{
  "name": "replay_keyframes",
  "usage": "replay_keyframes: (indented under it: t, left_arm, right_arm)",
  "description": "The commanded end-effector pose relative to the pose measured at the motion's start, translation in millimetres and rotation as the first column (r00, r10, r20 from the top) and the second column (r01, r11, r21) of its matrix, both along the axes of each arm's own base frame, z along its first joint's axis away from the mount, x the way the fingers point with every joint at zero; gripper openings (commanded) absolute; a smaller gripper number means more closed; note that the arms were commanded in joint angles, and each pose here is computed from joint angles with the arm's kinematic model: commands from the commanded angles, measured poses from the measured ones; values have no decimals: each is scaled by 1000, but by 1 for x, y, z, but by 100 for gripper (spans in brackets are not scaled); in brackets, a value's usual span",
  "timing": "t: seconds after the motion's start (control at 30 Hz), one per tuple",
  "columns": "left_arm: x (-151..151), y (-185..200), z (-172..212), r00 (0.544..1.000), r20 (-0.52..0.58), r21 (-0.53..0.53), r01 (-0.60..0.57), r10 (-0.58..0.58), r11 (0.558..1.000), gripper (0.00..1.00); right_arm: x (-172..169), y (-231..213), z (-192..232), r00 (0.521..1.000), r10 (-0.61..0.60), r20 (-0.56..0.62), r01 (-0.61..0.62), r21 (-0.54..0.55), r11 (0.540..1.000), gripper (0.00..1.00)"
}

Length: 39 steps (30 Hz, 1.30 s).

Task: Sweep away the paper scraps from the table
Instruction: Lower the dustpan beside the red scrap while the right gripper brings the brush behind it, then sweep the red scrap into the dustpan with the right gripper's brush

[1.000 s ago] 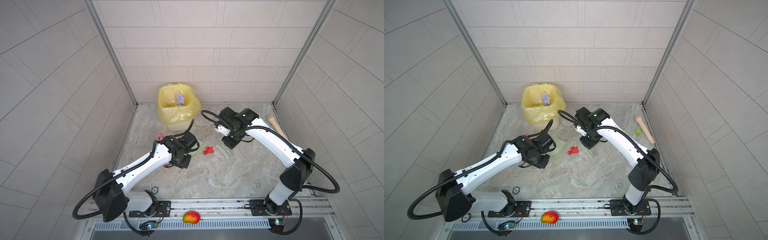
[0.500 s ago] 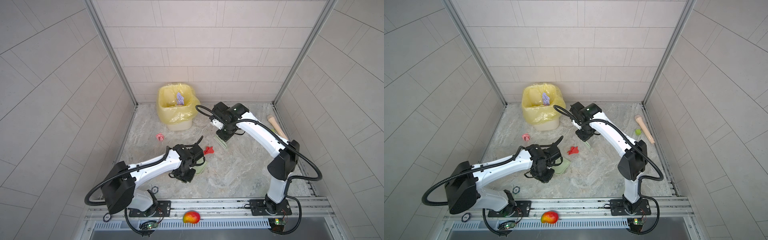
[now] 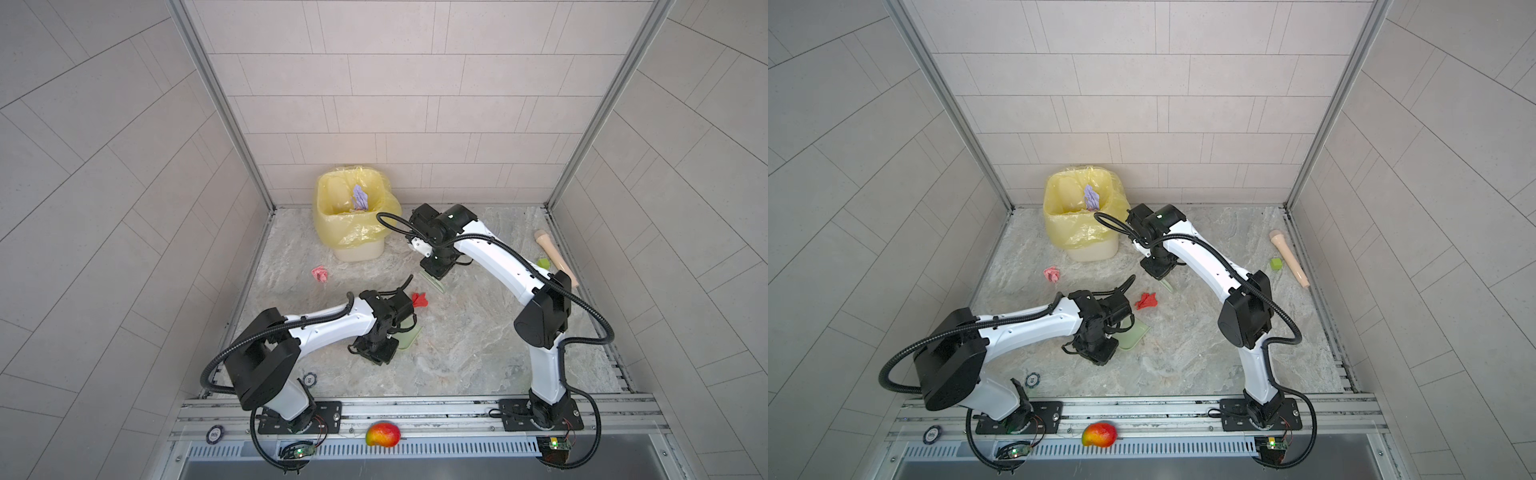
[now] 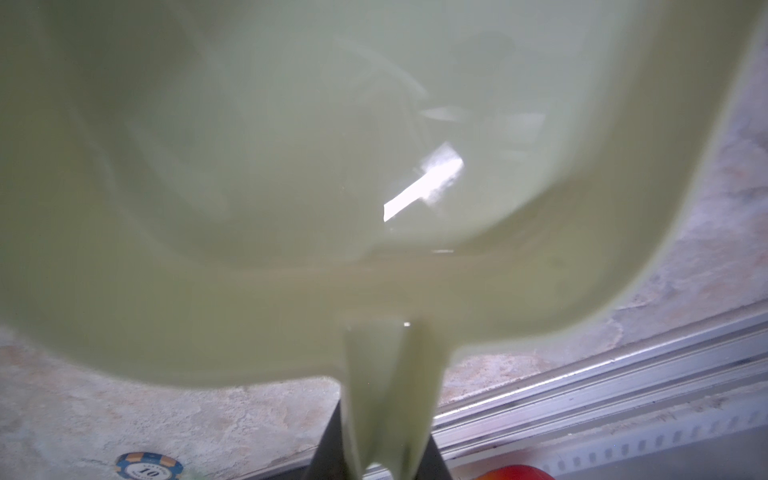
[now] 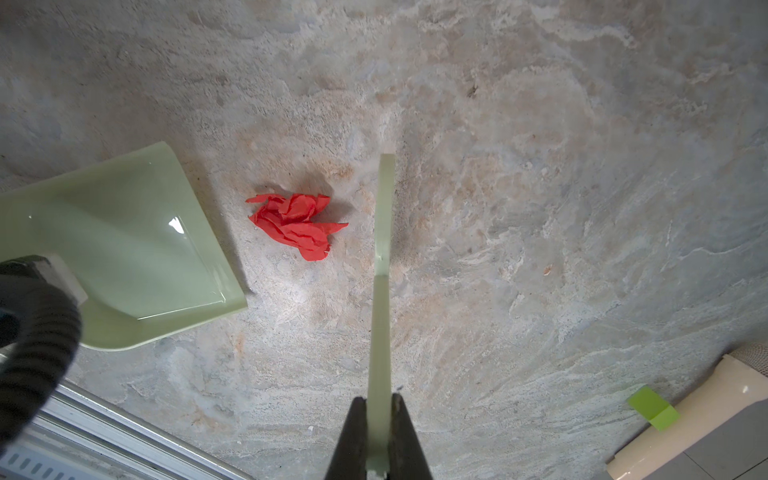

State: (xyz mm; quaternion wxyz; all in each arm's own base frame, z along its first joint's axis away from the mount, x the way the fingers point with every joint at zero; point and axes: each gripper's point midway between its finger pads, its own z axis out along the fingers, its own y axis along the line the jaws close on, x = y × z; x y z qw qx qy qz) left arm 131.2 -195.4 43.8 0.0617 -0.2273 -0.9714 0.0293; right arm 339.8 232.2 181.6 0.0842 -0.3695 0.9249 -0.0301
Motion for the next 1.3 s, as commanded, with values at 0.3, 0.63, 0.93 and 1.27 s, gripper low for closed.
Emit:
replay_keyframes:
  t: [0.3,0.63,0.93,1.27]
  left_arm:
    - [4,-1,-12,999,-37,-41,-13,12,999,0]
    - [4,-3,-15,997,-76,-61,-7,3,998,0]
    - [5,-3,-15,996,-93,-66,-10,3,998,0]
    - [7,-1,-17,995,-99,-61,-14,8,998,0]
  right_arm:
    - [1,6,-5,999,36,-24,-37,-47,998,0]
    - [-1,12,-8,998,51,-36,-53,-61,997,0]
    - [-5,15,-14,996,63,-61,-67,-70,995,0]
    - [-18,23,-16,991,93,-99,-99,-57,993,0]
